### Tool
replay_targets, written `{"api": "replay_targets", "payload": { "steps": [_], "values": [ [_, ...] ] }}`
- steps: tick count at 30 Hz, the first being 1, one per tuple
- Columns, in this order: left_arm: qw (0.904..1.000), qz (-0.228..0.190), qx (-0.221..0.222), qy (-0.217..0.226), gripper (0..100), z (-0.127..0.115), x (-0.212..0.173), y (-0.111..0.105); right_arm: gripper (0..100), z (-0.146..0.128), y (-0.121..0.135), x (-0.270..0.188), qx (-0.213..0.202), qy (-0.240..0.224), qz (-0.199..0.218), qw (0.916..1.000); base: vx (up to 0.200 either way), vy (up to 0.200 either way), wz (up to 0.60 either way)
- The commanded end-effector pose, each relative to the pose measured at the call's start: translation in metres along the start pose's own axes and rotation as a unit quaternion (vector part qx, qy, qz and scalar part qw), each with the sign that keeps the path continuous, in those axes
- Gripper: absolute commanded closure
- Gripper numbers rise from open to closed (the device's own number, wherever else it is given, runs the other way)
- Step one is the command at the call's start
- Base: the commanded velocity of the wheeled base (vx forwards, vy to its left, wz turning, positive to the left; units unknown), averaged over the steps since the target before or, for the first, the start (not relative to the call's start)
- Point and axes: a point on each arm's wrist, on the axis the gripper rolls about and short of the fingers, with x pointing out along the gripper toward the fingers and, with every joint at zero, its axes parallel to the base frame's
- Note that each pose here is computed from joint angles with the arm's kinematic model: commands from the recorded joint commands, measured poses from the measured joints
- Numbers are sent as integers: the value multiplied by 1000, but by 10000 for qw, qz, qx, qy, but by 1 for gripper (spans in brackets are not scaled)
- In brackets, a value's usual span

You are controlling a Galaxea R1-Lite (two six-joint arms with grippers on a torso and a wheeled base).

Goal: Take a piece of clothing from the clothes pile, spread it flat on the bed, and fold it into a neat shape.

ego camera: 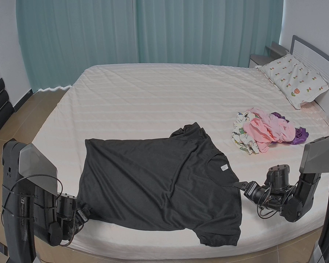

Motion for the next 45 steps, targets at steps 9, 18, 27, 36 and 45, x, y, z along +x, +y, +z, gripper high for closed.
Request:
{"api": "replay_targets", "payload": {
  "steps": [9, 18, 27, 36, 45],
  "values": [
    [9951, 548, 742, 367, 0, -8, -16, 29, 0, -2, -2, -1, -5, 39, -46, 10000, 0, 0, 0],
    [9928, 720, 851, 435, 0, -3, -19, 40, 0, -2, -2, -1, -5, 40, -36, 10000, 0, 0, 0],
    [9952, 593, 726, 273, 0, 10, -30, 36, 0, -2, -2, -1, -5, 45, -41, 10000, 0, 0, 0],
    [9942, 394, 763, 645, 0, 15, -44, 38, 0, -2, -3, -1, -8, 41, -45, 10000, 0, 0, 0],
    [9984, -56, 367, 421, 0, 22, -39, 29, 0, -2, -3, 0, -8, 46, -51, 10000, 0, 0, 0]
  ]
}}
